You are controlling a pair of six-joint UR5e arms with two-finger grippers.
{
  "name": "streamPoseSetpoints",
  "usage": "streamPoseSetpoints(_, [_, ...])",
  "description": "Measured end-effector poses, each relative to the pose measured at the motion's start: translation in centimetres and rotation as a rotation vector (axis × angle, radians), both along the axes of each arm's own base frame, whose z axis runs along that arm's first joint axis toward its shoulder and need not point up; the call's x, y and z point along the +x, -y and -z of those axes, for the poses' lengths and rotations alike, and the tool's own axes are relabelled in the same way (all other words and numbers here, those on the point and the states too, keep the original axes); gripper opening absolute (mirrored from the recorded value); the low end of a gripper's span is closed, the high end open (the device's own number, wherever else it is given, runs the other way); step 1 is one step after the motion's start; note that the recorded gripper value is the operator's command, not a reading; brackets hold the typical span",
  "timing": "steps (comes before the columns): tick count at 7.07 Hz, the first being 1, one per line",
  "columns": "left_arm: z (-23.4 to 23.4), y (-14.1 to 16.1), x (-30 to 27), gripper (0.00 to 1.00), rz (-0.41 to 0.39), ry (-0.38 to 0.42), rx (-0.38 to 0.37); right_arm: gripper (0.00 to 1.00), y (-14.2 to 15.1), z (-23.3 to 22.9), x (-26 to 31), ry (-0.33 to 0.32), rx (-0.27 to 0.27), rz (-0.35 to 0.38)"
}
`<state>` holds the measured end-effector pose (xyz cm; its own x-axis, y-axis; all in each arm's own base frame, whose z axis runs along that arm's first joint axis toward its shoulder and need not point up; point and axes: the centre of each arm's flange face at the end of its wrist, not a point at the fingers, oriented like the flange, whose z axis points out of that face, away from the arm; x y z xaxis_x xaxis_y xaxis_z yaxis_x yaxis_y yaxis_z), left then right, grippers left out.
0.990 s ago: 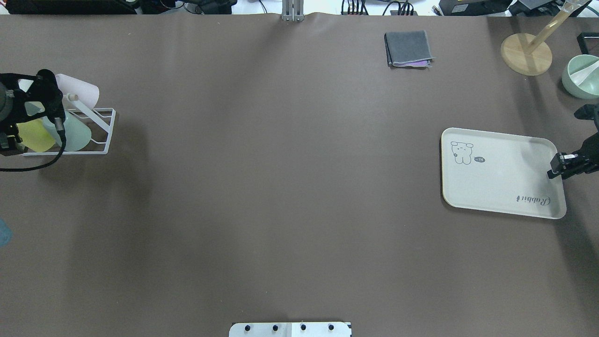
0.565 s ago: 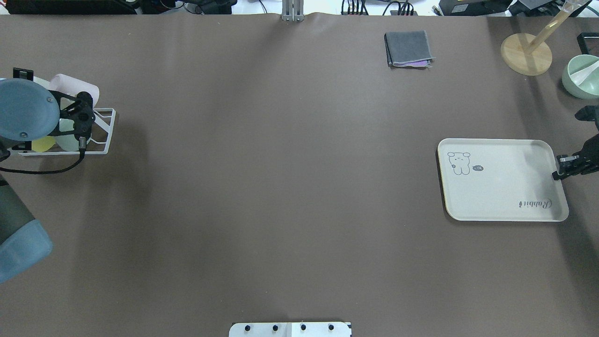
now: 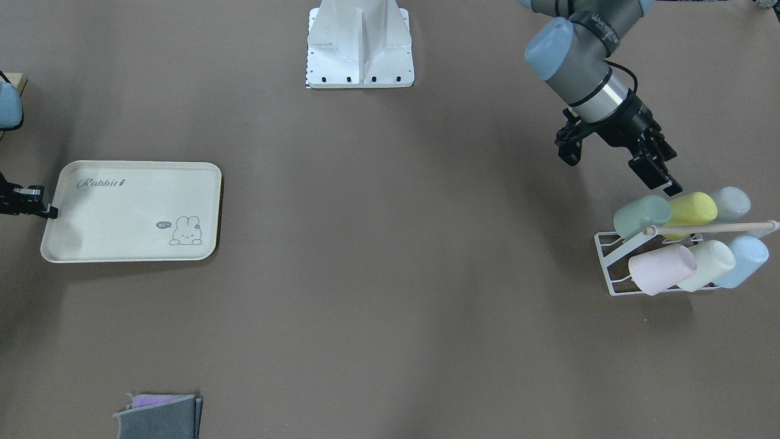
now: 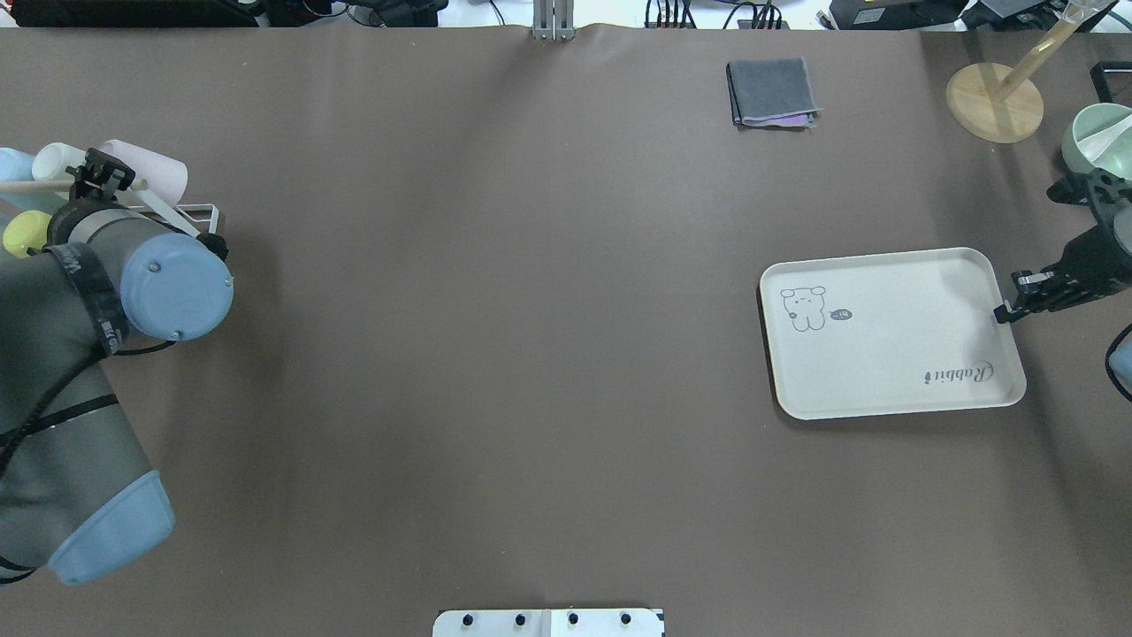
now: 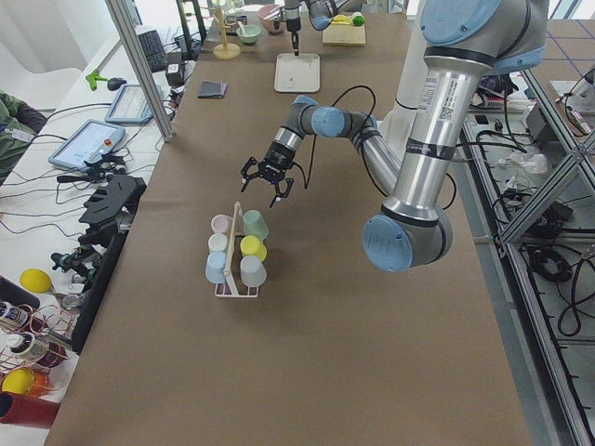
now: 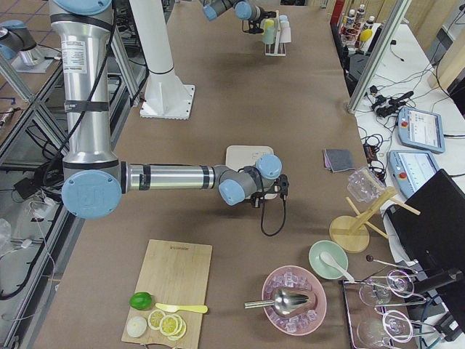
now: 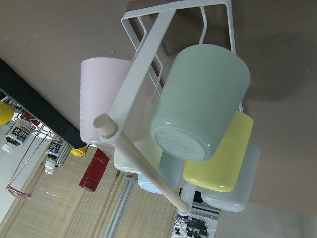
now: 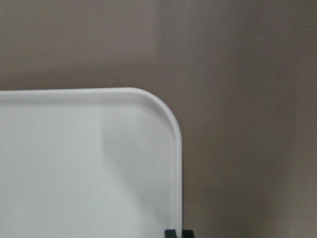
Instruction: Pick up and place green cup on tray
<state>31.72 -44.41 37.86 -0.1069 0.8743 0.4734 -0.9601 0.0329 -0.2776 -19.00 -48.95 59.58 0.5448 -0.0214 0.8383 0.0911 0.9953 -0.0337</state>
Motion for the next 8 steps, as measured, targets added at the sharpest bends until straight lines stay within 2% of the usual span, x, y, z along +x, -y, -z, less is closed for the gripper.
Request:
streamPoseSetpoints(2, [-1.7, -0.8, 3.1, 0.98, -0.059, 0.137, 0.032, 0.0, 1.1, 9.3, -8.8, 0.083, -0.019, 0.048])
streamPoseSetpoints(4, [-2.8, -1.5, 6.7, 0.98, -0.12, 0.238, 0.045, 0.0, 0.1, 18.9, -20.8, 0.096, -0.004, 0.057])
streamPoseSetpoints(6, [-4.4, -1.3, 9.0, 0.98, -0.145, 0.305, 0.052, 0.0, -2.7, 25.0, -29.0, 0.096, 0.043, 0.038])
streamPoseSetpoints(8, [-6.6, -0.8, 10.1, 0.98, -0.15, 0.356, 0.043, 0.0, -3.7, 27.8, -32.6, 0.096, 0.003, -0.004])
